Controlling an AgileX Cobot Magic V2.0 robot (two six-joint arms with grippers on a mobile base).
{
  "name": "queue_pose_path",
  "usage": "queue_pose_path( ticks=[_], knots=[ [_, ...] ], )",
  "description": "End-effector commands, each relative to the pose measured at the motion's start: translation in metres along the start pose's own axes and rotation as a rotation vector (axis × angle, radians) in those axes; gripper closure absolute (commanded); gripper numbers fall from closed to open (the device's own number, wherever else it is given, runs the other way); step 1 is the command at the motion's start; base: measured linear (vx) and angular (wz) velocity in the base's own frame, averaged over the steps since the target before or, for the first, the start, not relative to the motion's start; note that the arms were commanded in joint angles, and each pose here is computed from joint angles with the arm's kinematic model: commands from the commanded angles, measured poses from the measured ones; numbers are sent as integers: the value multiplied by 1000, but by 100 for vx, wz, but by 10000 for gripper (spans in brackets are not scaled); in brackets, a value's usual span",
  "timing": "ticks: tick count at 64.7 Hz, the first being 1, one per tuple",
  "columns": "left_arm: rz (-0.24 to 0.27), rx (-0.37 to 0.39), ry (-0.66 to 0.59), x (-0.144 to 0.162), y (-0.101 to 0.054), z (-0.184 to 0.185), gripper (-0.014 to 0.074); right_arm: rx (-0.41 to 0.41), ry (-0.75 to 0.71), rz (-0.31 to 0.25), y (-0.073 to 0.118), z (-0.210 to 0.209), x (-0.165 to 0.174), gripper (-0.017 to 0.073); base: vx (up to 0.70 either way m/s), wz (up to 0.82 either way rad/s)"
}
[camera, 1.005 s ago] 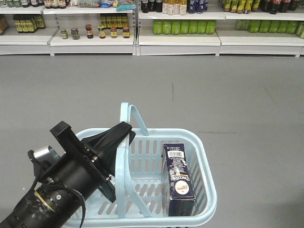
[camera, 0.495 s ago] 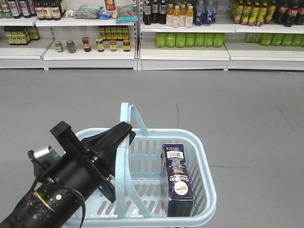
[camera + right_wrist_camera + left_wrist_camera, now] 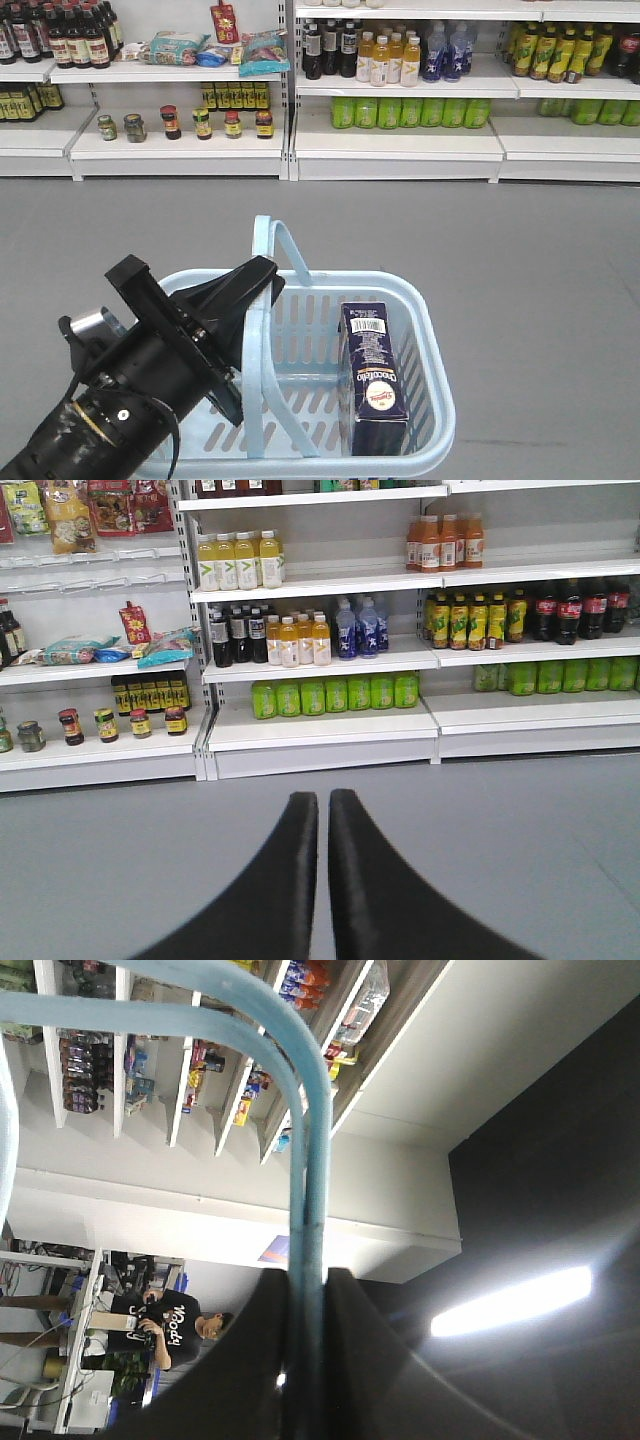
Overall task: Left arm holds basket, right arm returns cookies
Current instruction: 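Approach the shelf of yellow bottled drinks with the basket held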
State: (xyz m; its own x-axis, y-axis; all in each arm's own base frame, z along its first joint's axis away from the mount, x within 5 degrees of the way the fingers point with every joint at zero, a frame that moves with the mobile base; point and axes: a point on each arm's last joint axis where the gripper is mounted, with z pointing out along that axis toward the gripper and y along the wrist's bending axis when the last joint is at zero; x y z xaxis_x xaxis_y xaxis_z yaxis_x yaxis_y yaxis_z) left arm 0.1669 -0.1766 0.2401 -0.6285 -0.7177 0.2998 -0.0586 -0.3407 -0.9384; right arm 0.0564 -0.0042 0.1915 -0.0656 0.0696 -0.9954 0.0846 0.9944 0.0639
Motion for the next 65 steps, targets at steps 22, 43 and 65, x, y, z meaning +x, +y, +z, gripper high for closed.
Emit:
queue_pose_path(
  ticks=[22, 43, 65],
  knots=[
    [-13, 332, 88, 12, -39, -2, 596, 2, -71, -11, 0, 0, -2, 562, 57, 1],
    [-11, 330, 89, 12, -39, -2, 596, 2, -71, -11, 0, 0, -2, 562, 57, -1],
    [-10, 328, 93, 13, -38, -2, 596, 2, -71, -11, 0, 0, -2, 562, 55, -2]
  ],
)
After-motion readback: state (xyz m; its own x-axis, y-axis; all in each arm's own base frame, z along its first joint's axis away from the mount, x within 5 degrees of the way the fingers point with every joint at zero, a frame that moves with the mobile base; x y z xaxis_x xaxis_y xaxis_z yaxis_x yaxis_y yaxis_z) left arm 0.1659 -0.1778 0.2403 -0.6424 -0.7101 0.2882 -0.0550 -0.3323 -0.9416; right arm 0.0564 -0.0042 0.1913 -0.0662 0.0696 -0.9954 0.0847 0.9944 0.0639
